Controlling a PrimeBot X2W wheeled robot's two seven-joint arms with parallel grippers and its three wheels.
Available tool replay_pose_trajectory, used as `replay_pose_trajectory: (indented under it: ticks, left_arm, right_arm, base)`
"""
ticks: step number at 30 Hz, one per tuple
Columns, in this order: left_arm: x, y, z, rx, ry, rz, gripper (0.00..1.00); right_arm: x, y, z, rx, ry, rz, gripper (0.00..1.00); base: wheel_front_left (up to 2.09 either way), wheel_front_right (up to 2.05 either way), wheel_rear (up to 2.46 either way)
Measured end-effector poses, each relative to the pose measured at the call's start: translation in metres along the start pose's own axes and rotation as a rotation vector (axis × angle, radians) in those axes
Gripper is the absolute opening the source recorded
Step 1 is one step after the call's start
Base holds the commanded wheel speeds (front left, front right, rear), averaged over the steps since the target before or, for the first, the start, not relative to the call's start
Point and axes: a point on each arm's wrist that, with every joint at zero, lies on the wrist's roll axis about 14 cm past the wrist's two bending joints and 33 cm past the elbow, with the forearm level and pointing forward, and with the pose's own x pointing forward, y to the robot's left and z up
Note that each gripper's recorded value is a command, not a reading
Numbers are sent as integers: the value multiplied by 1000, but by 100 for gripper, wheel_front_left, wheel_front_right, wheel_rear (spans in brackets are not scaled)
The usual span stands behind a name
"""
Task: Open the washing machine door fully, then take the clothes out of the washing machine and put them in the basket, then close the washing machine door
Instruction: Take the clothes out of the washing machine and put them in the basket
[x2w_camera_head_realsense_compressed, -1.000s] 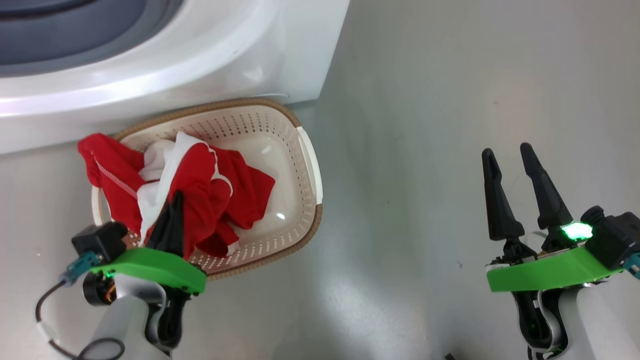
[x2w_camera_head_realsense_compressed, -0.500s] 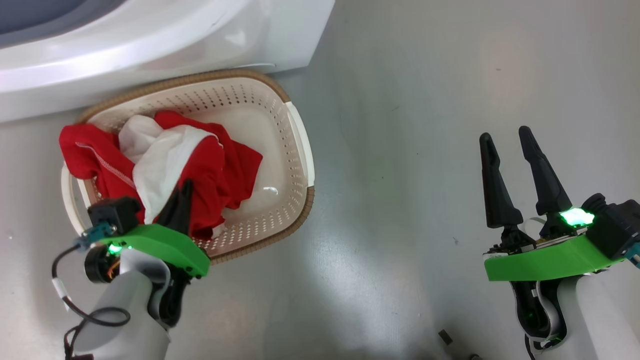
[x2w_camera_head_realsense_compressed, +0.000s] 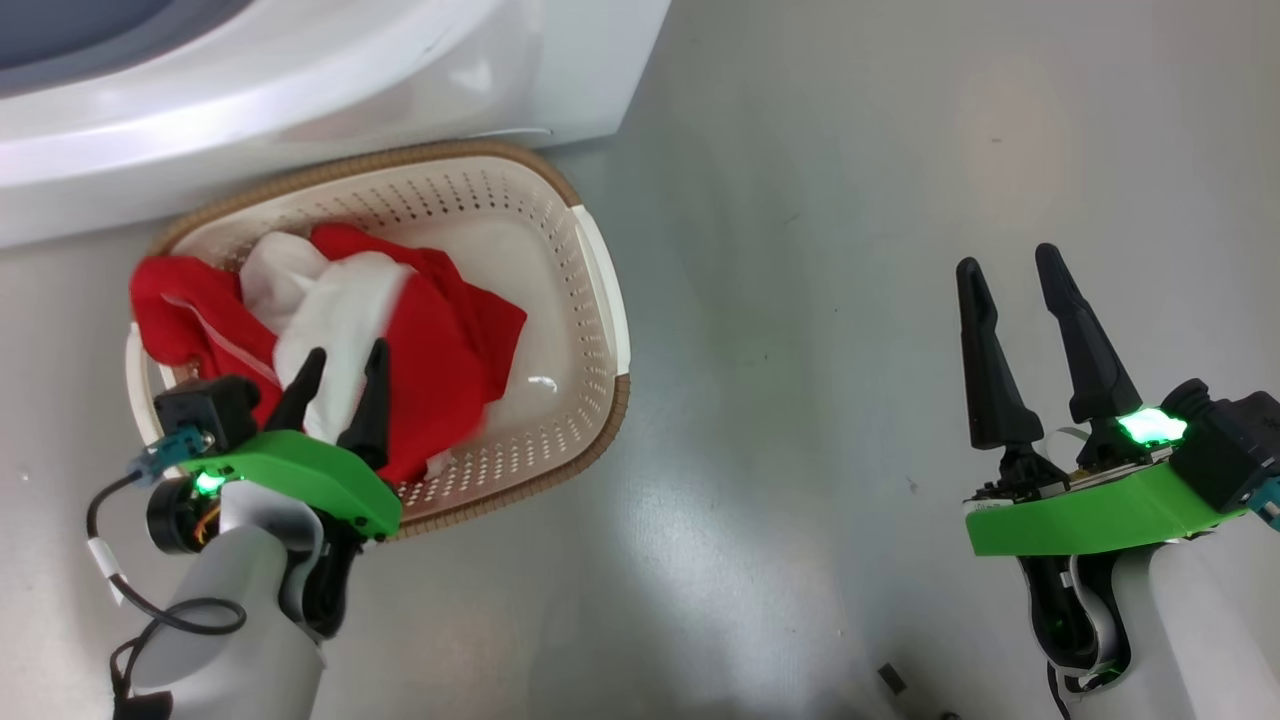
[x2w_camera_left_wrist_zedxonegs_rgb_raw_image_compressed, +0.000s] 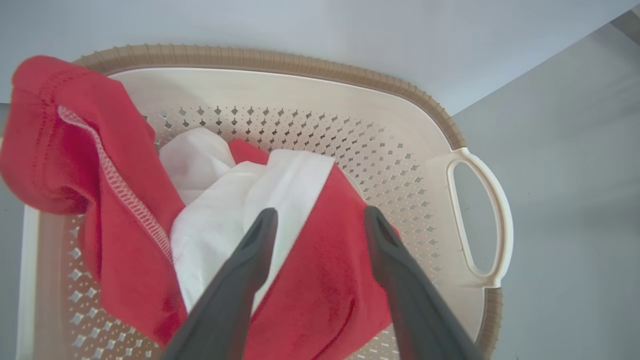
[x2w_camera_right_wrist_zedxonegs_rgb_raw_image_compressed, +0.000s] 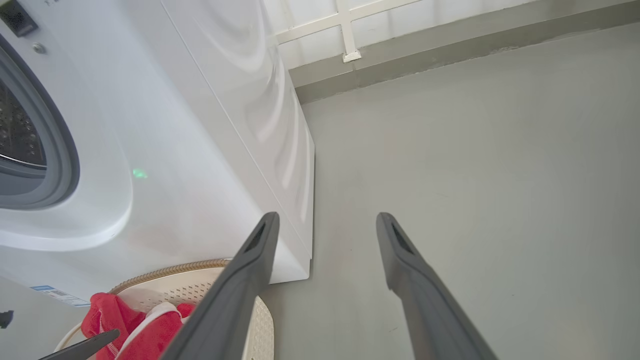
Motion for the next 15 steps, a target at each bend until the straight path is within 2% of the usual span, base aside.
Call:
replay_pose_trajectory:
  ticks: [15]
  left_arm:
    - [-32,-8,37,-11,-117,4,100]
  right_arm:
    - [-7,22,27,2,-56,55,100]
  base:
    - [0,0,0]
